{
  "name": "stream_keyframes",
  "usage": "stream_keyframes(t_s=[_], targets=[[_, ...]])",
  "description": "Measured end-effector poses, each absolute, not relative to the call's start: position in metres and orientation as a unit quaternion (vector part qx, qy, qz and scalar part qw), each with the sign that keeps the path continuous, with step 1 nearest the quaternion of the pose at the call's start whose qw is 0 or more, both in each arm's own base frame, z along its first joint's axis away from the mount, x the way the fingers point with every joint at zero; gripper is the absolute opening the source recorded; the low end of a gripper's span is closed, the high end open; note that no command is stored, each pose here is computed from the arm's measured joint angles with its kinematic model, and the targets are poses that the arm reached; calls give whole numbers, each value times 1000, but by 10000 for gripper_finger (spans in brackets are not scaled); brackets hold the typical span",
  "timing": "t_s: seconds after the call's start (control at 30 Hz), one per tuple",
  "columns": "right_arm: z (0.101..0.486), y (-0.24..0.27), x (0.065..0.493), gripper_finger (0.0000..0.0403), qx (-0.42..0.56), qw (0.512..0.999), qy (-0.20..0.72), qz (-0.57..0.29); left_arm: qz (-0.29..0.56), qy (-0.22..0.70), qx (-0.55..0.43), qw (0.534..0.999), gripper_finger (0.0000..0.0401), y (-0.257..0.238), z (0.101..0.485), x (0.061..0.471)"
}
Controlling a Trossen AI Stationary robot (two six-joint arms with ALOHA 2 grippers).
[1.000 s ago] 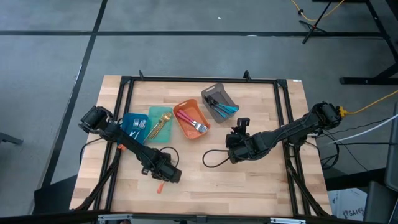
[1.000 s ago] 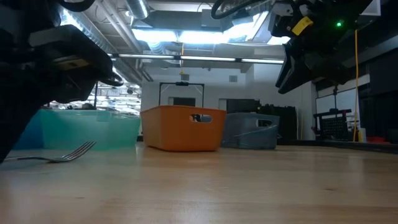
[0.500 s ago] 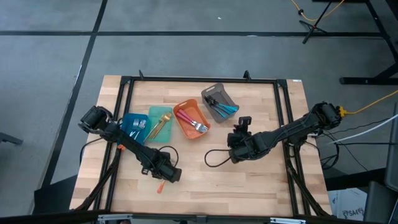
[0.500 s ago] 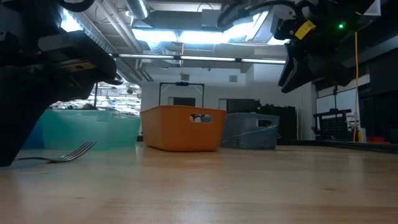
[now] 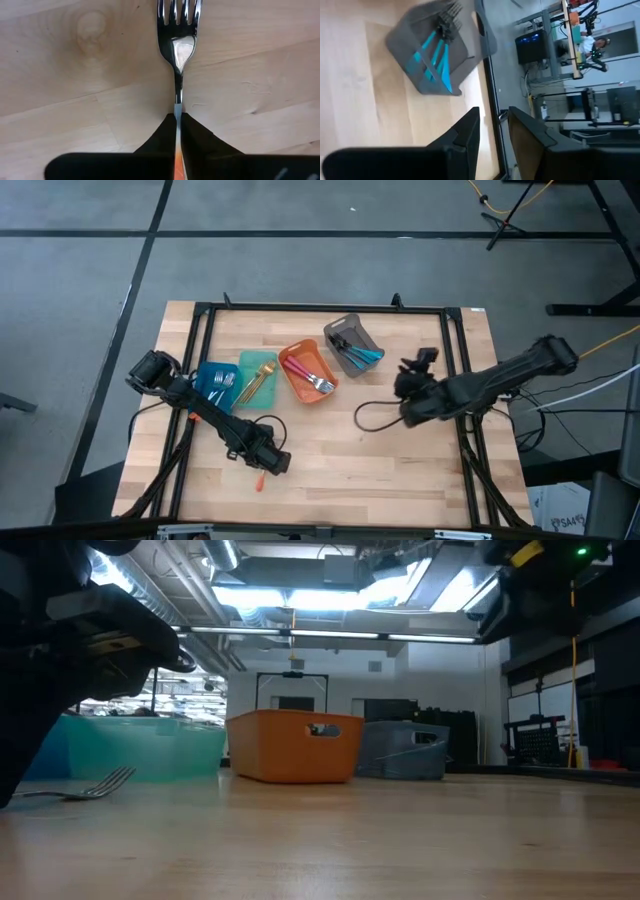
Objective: Sort silverware by color (type)
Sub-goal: Put the orange fork into the blue bin
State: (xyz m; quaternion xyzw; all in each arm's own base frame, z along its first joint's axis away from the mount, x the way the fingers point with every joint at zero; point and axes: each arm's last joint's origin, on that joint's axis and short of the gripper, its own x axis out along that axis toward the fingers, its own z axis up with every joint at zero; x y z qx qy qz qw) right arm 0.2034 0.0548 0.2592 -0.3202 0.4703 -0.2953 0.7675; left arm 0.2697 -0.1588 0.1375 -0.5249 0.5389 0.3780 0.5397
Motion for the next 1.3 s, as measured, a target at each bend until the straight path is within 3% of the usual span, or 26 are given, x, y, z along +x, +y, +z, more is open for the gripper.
stream_keyframes(t_s=[0.3, 0.4, 0.57, 0.73, 0.87, 1.07, 1.3], targets=[[265, 27, 133, 104, -224, 844, 378, -309, 357, 561, -525, 531, 3, -160, 139, 270], [269, 23, 117, 104, -202, 870, 368, -258, 351, 553, -529, 540, 2, -160, 144, 270], [292, 21, 107, 104, -122, 936, 265, -197, 327, 535, -538, 564, 1, -161, 163, 272], [311, 22, 101, 104, -76, 972, 179, -132, 294, 507, -551, 594, 1, -164, 188, 273], [312, 28, 106, 104, -89, 988, 122, -40, 267, 474, -549, 634, 1, -161, 212, 273], [284, 44, 120, 104, -153, 978, 48, 136, 263, 421, -551, 671, 1, -147, 244, 259], [249, 47, 123, 104, -172, 971, 42, 160, 320, 415, -537, 661, 1, -113, 275, 222]])
